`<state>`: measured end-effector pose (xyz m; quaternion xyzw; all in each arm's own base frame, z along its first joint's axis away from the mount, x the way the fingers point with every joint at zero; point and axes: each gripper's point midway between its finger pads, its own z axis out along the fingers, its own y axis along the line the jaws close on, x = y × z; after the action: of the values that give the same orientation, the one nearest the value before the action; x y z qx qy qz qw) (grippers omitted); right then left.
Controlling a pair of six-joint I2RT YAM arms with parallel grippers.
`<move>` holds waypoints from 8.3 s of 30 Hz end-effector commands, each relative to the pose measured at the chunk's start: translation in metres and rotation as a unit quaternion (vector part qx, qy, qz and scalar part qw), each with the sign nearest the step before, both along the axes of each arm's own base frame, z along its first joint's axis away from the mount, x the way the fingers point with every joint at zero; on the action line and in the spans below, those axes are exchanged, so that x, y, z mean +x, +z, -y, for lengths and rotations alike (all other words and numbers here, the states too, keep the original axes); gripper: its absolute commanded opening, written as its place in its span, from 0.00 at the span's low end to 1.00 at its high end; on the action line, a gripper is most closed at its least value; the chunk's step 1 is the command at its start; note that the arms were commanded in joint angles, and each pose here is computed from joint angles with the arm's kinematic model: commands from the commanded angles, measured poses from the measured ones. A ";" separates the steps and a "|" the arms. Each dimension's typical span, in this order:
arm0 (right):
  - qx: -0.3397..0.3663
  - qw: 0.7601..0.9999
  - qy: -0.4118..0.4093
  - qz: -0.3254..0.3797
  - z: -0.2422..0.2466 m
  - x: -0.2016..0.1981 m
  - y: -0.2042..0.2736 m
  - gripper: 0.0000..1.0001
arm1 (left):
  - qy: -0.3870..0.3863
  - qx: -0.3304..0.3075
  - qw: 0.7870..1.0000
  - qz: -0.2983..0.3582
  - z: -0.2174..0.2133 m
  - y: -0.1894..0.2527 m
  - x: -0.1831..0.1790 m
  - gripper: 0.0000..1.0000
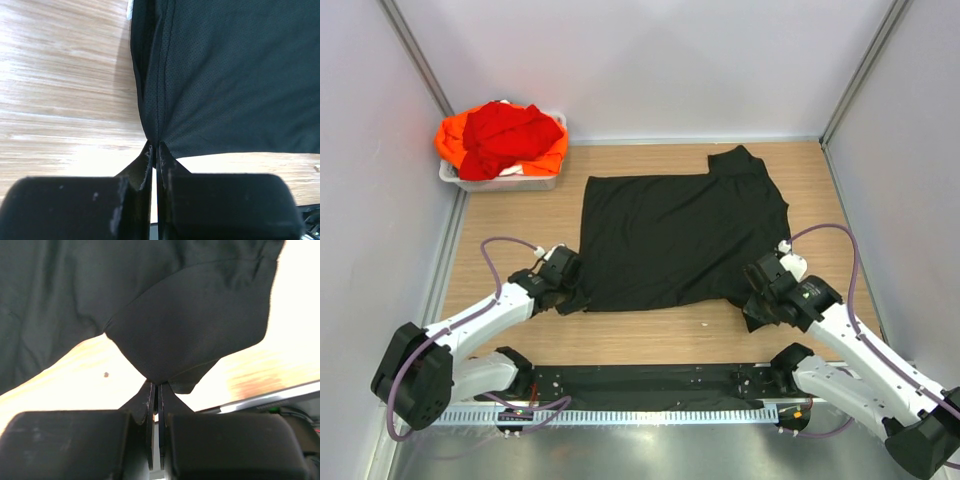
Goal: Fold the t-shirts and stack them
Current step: Fold the tshirt
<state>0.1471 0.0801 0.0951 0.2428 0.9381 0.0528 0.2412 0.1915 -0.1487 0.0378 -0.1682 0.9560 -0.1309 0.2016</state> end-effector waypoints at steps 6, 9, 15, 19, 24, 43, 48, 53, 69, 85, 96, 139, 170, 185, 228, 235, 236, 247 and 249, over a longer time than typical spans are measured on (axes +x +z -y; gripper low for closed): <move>-0.061 0.997 0.025 0.028 0.010 0.022 0.035 0.01 | -0.019 0.015 0.999 0.035 0.002 0.037 0.019 0.00; -0.079 0.995 0.040 0.055 0.008 0.039 0.058 0.01 | -0.026 0.025 0.999 0.041 0.002 0.052 0.028 0.00; -0.154 0.983 0.081 0.055 0.010 0.069 0.086 0.01 | -0.039 0.048 0.997 0.041 -0.002 0.071 0.053 0.00; -0.213 0.970 0.112 0.035 0.013 0.086 0.095 0.01 | -0.045 0.050 0.997 0.035 -0.004 0.074 0.070 0.00; -0.265 0.955 0.131 0.029 0.016 0.110 0.106 0.01 | -0.041 0.055 0.997 0.019 -0.006 0.072 0.096 0.00; -0.310 0.941 0.133 -0.009 0.044 0.206 0.080 0.01 | -0.045 0.086 0.995 -0.006 0.001 0.070 0.182 0.01; -0.327 0.930 0.160 -0.042 0.042 0.251 0.047 0.01 | -0.039 0.112 0.992 -0.035 -0.008 0.051 0.203 0.04; -0.343 0.925 0.161 -0.038 0.045 0.305 0.033 0.31 | -0.036 0.146 0.988 -0.045 -0.017 0.048 0.231 0.17; -0.084 0.993 -0.044 0.074 0.103 0.213 0.066 1.00 | 0.002 0.064 0.996 0.061 -0.028 0.098 0.161 0.94; 0.103 0.987 -0.117 0.035 0.120 0.157 -0.023 0.80 | 0.057 -0.028 0.994 0.088 -0.018 0.037 0.133 0.96; 0.109 0.984 -0.139 0.013 0.132 0.168 -0.056 0.63 | 0.064 -0.028 0.995 0.071 -0.016 0.010 0.139 0.95; -0.017 0.981 -0.192 0.008 0.166 0.121 -0.022 0.41 | 0.129 -0.001 0.991 0.021 -0.052 0.011 0.054 0.08; -0.006 0.999 0.034 0.033 0.025 0.203 -0.021 0.24 | 0.022 0.130 0.968 0.214 -0.110 0.176 0.031 0.97; -0.025 0.999 0.047 -0.001 0.016 0.237 -0.056 0.18 | 0.046 0.131 0.962 0.235 -0.120 0.184 0.030 0.97; -0.091 0.983 0.079 0.140 0.029 0.410 0.065 0.76 | 0.047 0.128 0.961 0.241 -0.121 0.185 0.029 0.97; -0.076 0.978 0.083 0.175 0.026 0.480 0.053 0.75 | 0.044 0.127 0.962 0.238 -0.119 0.184 0.030 0.97; -0.074 0.979 0.085 0.171 0.025 0.488 0.036 0.75 | 0.044 0.126 0.962 0.237 -0.119 0.183 0.030 0.97; -0.087 0.981 0.085 0.151 0.022 0.501 -0.023 0.69 | 0.048 0.128 0.962 0.236 -0.121 0.183 0.031 0.97; -0.088 0.982 0.087 0.145 0.021 0.499 -0.032 0.68 | 0.048 0.128 0.962 0.236 -0.122 0.183 0.031 0.97</move>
<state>0.6340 0.0567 0.0422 0.1357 0.9248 0.0241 0.3545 0.2180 -0.0282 0.2170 -0.1503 0.8860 -0.0319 0.4375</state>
